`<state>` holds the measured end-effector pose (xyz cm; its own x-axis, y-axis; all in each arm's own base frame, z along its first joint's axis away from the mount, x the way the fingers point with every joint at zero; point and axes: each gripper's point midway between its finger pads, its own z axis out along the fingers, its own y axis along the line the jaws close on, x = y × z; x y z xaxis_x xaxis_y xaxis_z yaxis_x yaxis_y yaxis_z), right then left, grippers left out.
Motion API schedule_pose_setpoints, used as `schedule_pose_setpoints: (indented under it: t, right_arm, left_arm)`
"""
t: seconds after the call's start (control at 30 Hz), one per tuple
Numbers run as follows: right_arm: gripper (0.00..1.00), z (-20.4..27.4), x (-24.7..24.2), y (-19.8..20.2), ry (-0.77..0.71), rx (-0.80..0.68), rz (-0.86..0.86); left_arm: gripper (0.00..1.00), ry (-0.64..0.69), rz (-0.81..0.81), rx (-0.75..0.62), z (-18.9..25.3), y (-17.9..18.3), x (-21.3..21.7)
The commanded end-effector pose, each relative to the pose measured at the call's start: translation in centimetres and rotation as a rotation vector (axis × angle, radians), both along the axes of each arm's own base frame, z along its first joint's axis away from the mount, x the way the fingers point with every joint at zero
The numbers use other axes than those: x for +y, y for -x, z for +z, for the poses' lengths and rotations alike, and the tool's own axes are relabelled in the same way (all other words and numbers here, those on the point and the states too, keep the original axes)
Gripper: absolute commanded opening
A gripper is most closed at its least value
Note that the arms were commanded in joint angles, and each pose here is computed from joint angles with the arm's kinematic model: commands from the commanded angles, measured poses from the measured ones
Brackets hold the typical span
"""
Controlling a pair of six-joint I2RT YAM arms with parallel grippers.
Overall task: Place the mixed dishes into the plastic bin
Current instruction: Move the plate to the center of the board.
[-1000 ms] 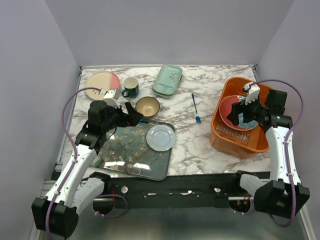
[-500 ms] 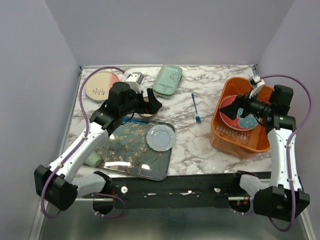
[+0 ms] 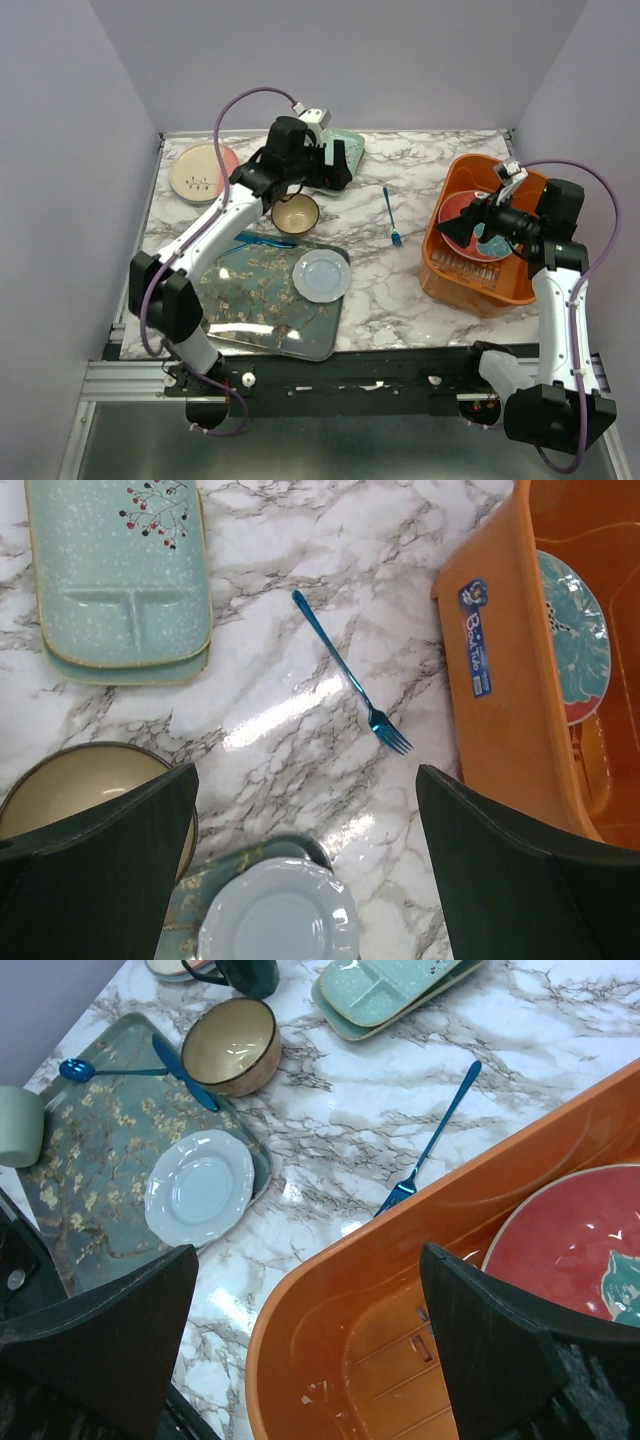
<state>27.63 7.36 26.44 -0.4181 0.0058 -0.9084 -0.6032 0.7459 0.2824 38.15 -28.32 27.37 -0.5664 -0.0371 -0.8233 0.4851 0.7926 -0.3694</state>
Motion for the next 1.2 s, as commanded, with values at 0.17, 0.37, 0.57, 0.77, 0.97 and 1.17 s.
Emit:
schedule_pose_setpoints:
  t: [0.17, 0.37, 0.57, 0.77, 0.97, 1.17]
  right_arm:
    - [1.00, 0.6, 0.3, 0.4, -0.006, -0.040, 0.024]
    - [1.00, 0.6, 0.3, 0.4, -0.005, -0.038, 0.021]
    - [1.00, 0.3, 0.2, 0.2, -0.004, -0.030, 0.018]
    - [1.00, 0.2, 0.2, 0.2, -0.009, -0.023, 0.021]
    - [1.00, -0.1, 0.2, 0.1, -0.009, -0.015, 0.022]
    - [1.00, -0.3, 0.2, 0.0, -0.011, -0.009, 0.024]
  left_arm:
    - [0.98, -0.112, -0.028, 0.055, -2.7, -6.5, -3.7]
    - [0.97, -0.149, -0.039, 0.080, -4.7, -10.3, -5.4]
    - [0.88, -0.105, -0.018, 0.105, -7.0, -14.1, -5.5]
    - [0.74, -0.060, 0.052, 0.138, -9.7, -17.5, -3.1]
    - [0.62, -0.100, 0.144, 0.147, -12.7, -20.1, -0.2]
    - [0.54, -0.141, 0.188, 0.158, -14.8, -21.5, 2.1]
